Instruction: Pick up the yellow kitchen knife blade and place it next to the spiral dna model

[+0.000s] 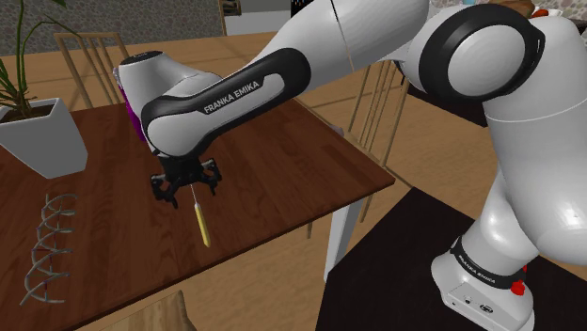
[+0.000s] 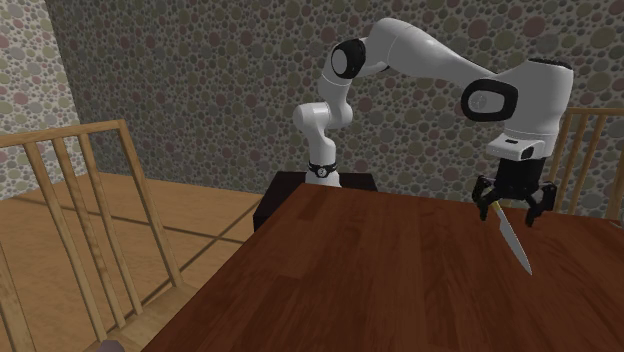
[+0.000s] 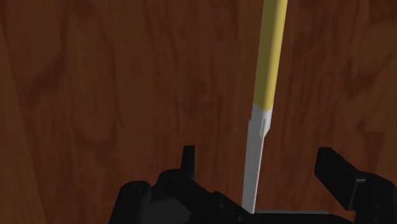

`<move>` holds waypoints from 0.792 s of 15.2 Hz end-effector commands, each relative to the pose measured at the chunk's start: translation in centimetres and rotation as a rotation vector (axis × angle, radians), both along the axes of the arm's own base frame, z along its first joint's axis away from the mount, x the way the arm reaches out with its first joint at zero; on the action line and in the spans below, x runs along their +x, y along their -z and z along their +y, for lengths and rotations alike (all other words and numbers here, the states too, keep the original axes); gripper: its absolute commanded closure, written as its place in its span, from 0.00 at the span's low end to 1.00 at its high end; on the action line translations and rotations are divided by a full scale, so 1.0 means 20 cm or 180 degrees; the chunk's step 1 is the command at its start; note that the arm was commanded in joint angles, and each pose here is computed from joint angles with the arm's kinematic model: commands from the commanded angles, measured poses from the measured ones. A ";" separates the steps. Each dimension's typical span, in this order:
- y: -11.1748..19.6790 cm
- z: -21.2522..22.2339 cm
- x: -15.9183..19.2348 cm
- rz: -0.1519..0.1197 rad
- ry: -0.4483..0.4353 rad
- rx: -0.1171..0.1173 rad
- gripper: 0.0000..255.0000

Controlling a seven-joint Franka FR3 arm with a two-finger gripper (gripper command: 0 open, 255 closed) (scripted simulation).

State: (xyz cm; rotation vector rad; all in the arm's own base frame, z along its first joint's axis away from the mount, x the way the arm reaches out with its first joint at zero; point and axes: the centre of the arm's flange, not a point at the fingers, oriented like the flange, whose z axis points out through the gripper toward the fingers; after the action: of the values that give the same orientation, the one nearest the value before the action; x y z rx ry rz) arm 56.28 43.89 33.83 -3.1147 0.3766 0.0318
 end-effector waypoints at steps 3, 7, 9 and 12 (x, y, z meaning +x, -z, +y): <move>-0.20 0.00 0.00 0.0000 0.0000 0.0000 0.00; -0.25 0.00 0.00 0.0000 0.0000 0.0000 0.00; -0.25 0.00 0.00 0.0000 0.0000 0.0000 0.00; -0.25 0.00 0.00 0.0000 0.0000 0.0000 0.00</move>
State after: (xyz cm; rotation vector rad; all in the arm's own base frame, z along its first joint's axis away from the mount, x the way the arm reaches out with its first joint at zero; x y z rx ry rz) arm 56.38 43.86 38.83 -3.1145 0.3766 0.0316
